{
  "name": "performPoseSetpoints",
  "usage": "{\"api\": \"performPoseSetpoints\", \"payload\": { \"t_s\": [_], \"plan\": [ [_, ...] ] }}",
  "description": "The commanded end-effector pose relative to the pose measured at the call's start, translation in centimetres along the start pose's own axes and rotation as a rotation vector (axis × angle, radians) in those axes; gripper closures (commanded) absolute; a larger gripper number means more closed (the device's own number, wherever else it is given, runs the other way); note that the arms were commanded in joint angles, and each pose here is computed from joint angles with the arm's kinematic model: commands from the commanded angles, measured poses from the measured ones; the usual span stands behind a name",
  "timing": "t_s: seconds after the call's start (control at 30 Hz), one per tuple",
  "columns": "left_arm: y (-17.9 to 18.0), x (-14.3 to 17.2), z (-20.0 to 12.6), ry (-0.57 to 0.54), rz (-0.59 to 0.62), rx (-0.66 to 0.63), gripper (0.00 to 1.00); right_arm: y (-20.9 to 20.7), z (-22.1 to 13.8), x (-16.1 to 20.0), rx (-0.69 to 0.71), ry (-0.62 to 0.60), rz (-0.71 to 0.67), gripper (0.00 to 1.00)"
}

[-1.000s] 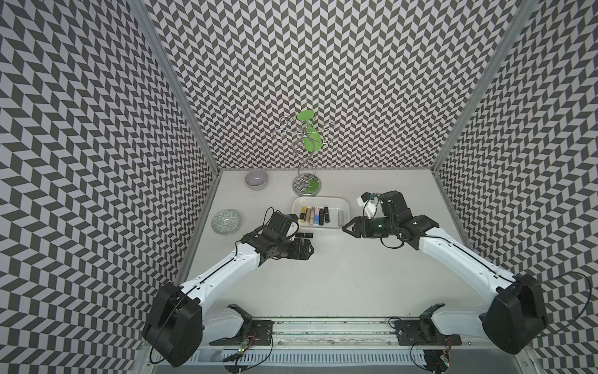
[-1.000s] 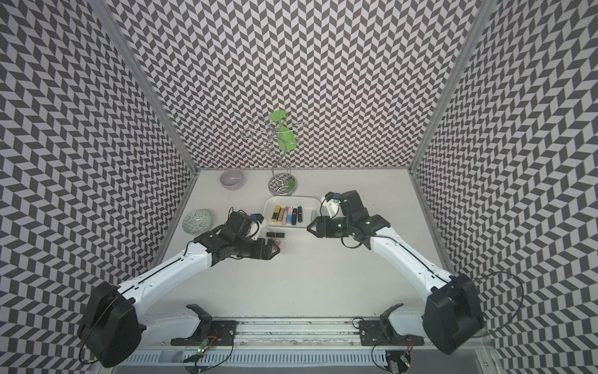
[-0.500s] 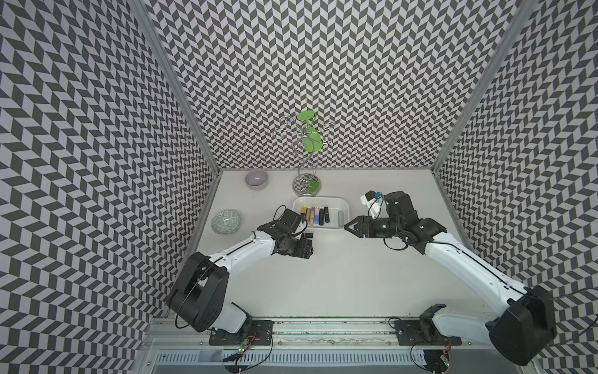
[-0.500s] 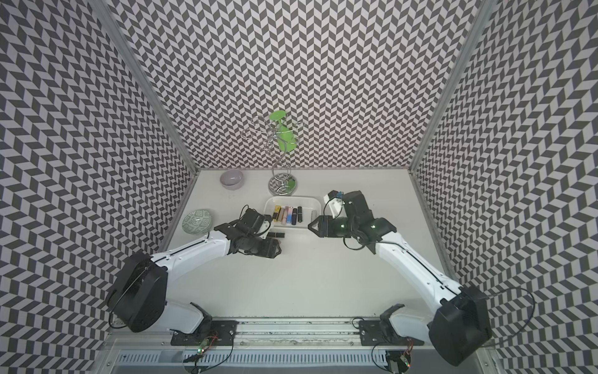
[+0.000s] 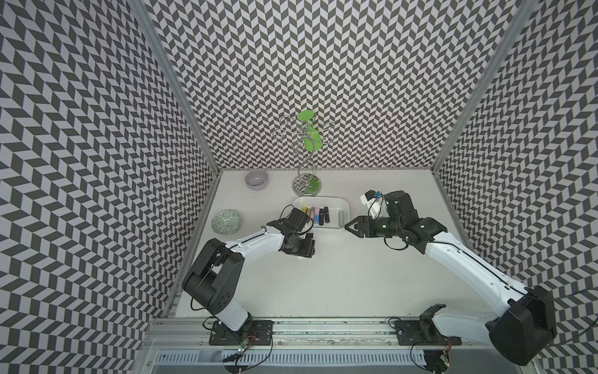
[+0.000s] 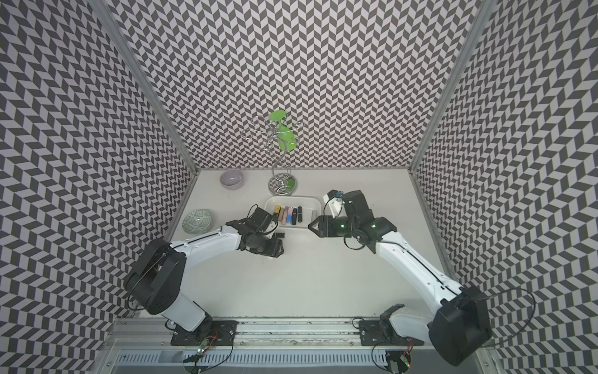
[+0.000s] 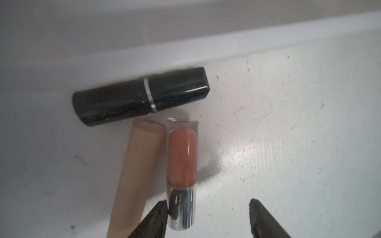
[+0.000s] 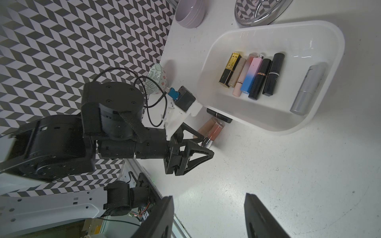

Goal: Put the lipstick into the storage box
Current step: Pick up the lipstick at the center of the board.

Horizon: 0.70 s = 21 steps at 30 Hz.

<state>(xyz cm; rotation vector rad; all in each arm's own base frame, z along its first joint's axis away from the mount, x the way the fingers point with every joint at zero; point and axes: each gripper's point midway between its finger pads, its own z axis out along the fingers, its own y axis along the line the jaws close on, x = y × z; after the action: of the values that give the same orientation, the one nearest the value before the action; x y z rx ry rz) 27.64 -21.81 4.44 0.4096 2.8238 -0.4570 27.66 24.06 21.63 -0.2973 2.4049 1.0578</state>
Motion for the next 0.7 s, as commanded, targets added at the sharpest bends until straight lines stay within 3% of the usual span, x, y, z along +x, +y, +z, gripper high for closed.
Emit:
{"api": "performPoseSetpoints", "payload": {
  "t_s": [0.0,0.3,0.67],
  "plan": [
    [0.2,-0.9,0.3,-0.016,0.026,-0.035,0.35,0.6,-0.2,-1.1,-0.003,-0.022,-0.044,0.41],
    [1.0,-0.7,2.2,0.038,0.039,-0.113,0.45,0.6,-0.4,-1.0,-0.002,-0.014,-0.064,0.41],
    [0.5,0.7,3.6,0.088,0.058,-0.139,0.68,0.6,-0.7,-1.1,0.009,-0.011,-0.085,0.41]
  ]
}}
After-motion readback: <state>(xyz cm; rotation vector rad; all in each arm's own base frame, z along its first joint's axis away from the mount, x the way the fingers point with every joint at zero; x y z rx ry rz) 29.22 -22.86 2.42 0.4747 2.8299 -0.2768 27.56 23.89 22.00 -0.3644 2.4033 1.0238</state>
